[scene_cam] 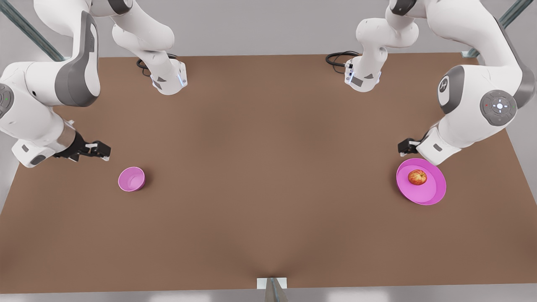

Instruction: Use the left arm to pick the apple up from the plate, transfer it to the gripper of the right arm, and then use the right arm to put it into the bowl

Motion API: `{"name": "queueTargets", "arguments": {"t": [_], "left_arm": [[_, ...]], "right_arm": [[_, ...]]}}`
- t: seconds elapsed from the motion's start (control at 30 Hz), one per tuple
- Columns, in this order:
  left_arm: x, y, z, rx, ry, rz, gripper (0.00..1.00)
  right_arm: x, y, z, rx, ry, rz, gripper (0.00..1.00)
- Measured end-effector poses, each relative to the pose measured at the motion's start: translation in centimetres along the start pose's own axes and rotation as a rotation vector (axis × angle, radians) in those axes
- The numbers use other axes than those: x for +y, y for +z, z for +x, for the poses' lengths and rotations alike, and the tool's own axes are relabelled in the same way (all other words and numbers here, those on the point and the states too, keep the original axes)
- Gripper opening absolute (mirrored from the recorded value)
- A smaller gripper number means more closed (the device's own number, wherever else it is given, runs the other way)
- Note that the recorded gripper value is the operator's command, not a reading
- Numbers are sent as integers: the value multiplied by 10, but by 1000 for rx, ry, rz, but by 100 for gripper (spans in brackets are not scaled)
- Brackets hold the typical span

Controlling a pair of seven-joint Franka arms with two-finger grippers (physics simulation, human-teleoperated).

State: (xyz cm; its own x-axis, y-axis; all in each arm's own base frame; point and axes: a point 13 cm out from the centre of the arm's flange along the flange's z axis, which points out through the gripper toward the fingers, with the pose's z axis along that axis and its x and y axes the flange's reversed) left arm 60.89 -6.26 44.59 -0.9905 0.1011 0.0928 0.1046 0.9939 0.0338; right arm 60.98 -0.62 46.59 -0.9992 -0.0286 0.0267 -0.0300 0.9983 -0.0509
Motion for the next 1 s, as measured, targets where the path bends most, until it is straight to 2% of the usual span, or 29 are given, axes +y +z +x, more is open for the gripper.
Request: {"name": "queueTargets", "arguments": {"t": [0.13, 0.3, 0.5, 0.77, 1.0], "left_arm": [[6, 28, -14, 15, -9, 3, 100], [81, 167, -9, 111, -142, 61, 100], [145, 281, 22, 83, -199, 83, 100], [199, 350, 22, -32, -166, 61, 100], [193, 390, 29, -43, -91, 55, 100]], "right_arm": [[1, -2, -5, -21, -1, 1, 100], [3, -3, -8, -34, -4, 0, 100], [3, -4, -10, -41, -3, -1, 100], [2, -4, -10, -43, -2, -1, 100], [2, -4, -10, -44, -2, -1, 100]]}}
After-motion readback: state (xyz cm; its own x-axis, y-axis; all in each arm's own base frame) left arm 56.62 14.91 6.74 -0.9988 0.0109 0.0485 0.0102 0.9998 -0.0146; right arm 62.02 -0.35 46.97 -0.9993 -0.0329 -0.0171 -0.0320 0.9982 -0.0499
